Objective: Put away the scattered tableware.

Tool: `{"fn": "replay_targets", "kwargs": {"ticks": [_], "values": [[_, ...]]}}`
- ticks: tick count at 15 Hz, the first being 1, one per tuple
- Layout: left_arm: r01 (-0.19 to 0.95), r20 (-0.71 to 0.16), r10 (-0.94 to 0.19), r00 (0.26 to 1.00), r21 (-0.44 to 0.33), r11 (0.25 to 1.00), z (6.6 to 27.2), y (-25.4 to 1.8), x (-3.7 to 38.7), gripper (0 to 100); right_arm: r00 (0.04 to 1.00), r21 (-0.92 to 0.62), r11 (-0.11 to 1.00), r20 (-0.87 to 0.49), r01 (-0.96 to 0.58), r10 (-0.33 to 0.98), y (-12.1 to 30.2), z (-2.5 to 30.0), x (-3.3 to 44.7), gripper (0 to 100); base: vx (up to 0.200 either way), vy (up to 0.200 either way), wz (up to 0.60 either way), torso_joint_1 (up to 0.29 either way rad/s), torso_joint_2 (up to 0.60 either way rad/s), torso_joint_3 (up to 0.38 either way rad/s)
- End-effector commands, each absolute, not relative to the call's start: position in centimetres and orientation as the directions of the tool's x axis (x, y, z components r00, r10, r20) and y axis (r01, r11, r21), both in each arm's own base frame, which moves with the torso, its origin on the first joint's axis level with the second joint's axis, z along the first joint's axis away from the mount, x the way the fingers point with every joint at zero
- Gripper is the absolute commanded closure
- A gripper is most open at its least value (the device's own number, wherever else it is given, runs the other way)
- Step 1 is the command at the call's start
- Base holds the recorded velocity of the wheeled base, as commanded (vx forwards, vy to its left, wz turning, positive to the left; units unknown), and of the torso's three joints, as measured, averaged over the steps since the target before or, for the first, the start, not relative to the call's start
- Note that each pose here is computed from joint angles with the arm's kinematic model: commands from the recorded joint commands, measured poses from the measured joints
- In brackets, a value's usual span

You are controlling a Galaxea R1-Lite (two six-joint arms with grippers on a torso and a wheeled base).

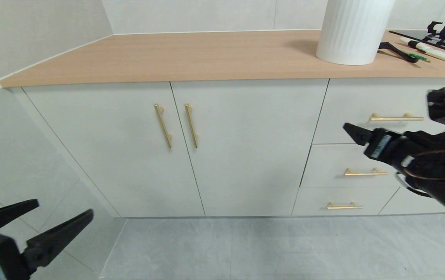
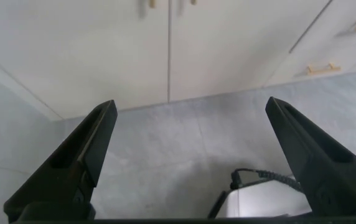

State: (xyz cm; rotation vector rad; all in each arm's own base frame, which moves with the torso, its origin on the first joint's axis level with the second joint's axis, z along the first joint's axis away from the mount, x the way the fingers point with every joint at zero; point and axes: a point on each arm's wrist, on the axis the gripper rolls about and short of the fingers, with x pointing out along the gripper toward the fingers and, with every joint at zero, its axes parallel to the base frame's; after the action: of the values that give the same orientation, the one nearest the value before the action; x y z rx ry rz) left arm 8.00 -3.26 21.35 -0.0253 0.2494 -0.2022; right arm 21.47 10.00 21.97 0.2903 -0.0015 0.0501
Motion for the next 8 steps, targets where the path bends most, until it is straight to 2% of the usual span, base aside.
{"fn": "replay_targets", "kwargs": {"ticks": [1,3,6,8], "values": [[0.157,-0.138,-0.166,0.976,-0.071,0.985,20.7,-0.8,3.2,0,0.988,0.191,0.979,0.148,-0.07,0.042,4.9,22.0,11.7,0,0.0,0.0,0.0,0.0,0.0,0.0],[0.132,-0.095,-0.139,0.986,-0.08,0.988,20.4,1.0,-1.1,0,0.986,0.146,0.989,0.164,0.005,-0.029,1.7,20.0,6.4,0,0.0,0.0,0.0,0.0,0.0,0.0],[0.05,-0.067,-0.056,0.996,-0.087,0.995,19.6,1.8,-4.4,0,0.962,0.148,0.982,0.229,0.115,-0.147,-0.7,19.1,0.8,0,0.0,0.0,0.0,0.0,0.0,0.0],[0.005,-0.046,-0.009,0.999,-0.09,0.996,18.7,1.9,-5.6,0,0.945,0.059,0.979,0.257,0.193,-0.202,-1.6,18.0,-2.9,0,0.0,0.0,0.0,0.0,0.0,0.0]]}}
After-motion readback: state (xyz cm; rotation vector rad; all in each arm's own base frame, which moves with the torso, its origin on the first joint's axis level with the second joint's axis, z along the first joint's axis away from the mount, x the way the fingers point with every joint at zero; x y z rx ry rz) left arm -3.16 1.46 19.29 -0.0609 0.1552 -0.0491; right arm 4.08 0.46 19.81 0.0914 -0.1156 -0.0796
